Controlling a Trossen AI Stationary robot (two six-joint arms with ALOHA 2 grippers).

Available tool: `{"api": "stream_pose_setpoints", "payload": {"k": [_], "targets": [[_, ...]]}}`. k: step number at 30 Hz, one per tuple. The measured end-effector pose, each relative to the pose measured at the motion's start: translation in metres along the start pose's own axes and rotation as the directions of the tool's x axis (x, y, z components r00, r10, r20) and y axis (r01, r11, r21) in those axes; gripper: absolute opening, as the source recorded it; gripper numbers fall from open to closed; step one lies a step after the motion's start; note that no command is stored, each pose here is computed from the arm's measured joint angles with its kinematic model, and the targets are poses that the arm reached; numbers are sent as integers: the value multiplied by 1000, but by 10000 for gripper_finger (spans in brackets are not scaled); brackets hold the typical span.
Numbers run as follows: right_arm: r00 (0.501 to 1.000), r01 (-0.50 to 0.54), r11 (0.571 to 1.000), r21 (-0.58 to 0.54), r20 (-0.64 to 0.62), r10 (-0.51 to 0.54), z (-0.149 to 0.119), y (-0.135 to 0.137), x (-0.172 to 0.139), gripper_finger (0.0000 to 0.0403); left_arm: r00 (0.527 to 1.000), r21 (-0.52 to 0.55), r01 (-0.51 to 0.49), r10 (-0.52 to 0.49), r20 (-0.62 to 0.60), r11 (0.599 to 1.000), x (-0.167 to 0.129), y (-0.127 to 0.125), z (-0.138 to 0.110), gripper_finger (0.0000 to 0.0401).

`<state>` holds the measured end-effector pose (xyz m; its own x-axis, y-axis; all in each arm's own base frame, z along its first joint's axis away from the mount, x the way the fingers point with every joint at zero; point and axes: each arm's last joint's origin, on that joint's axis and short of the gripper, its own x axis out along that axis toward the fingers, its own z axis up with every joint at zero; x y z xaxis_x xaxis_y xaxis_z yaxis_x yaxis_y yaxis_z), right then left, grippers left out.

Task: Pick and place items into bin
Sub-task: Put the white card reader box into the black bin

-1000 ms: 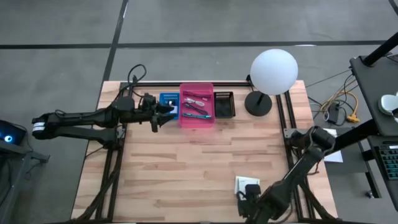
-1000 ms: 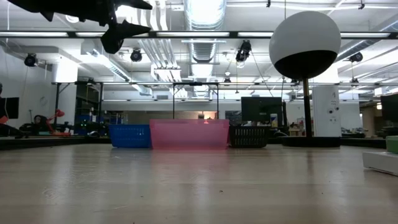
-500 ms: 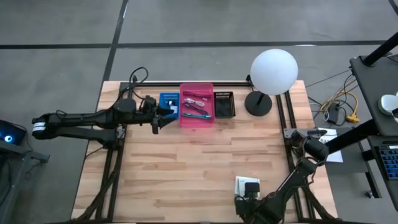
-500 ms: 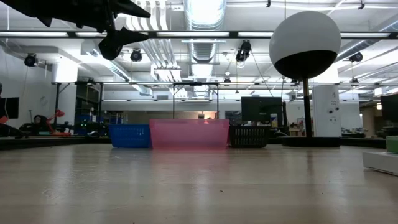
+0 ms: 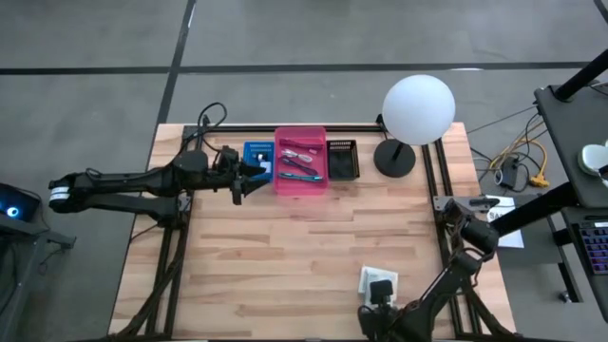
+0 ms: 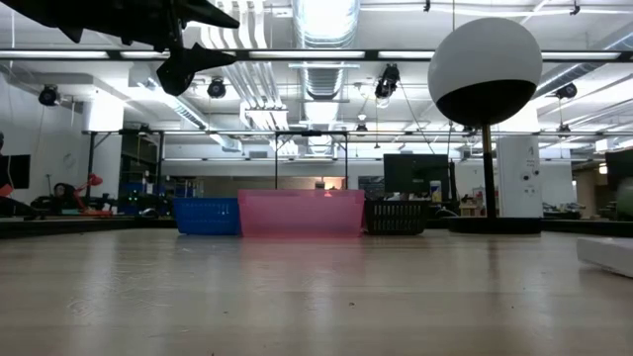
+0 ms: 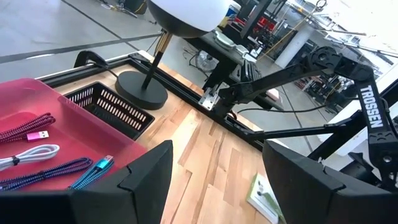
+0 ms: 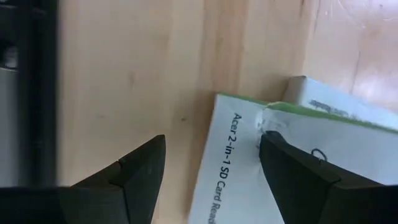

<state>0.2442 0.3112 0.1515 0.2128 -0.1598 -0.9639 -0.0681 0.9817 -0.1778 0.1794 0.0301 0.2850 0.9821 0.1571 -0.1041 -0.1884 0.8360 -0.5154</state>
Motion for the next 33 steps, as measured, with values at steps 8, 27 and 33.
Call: {"api": "stream_pose_setpoints", "payload": {"k": [8,27,33], "targets": [[993,109,993,44,-49,-107,-6,-4,8,246,1000,0,8,-8,-4,1000,0,0,0,232],[989,106,962,250,77,-129,3,-4,-19,246,1000,6,5,-5,-14,1000,1,1,-2,232],[987,120,960,251,77,-143,1,-5,-16,244,1000,6,8,-8,-17,1000,1,1,-3,232]]}}
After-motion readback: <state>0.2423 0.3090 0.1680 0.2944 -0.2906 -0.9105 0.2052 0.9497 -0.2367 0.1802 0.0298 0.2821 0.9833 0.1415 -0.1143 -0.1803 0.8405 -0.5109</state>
